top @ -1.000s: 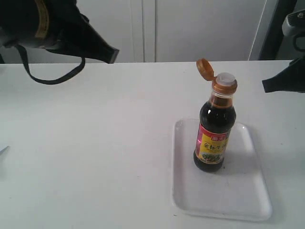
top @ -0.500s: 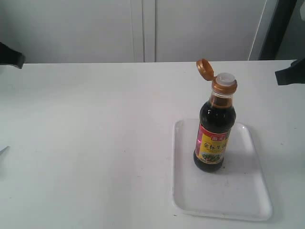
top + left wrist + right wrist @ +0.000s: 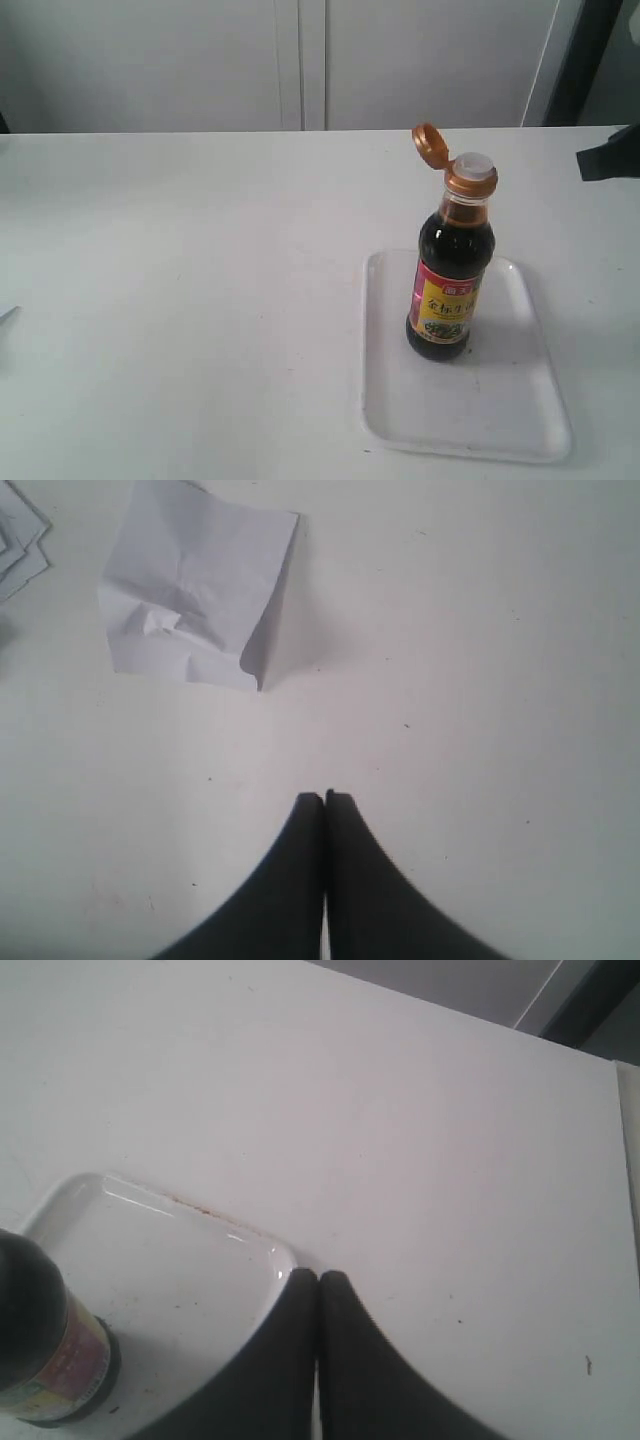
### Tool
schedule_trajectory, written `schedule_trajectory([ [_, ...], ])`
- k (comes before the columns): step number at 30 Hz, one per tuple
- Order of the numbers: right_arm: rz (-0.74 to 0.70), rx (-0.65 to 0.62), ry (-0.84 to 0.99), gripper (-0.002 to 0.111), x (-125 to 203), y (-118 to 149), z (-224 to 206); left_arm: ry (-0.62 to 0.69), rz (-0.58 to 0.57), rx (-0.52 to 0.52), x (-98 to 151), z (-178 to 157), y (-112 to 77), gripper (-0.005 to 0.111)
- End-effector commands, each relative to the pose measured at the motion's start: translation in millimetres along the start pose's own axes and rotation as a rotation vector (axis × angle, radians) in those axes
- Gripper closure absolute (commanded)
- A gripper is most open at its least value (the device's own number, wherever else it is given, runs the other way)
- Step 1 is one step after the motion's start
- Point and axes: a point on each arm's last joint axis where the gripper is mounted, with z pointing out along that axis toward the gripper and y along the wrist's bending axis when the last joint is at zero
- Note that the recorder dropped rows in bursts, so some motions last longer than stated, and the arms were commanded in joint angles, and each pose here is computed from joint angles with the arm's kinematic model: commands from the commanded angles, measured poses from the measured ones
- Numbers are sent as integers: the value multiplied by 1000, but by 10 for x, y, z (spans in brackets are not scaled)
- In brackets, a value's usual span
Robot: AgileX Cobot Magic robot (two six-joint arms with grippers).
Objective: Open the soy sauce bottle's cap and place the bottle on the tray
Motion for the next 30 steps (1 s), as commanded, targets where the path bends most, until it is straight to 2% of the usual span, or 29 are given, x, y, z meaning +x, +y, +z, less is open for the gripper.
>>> schedule_trajectory([
  [1, 21, -14, 27, 108, 57, 15, -12, 71, 62, 34, 172, -69, -9, 107],
  [5, 14, -24, 58, 108, 89, 29, -58, 45, 118, 36, 277, -130, 4, 107],
  [12, -18, -24, 81, 108, 141, 53, -291, 19, 129, 35, 539, -176, 20, 107],
  [14, -20, -22, 68, 108, 146, 63, -378, -23, 128, 35, 592, -153, 18, 107],
  [30, 49, 30, -283, 108, 511, 216, -986, -387, 91, 40, 1161, -144, 23, 107],
])
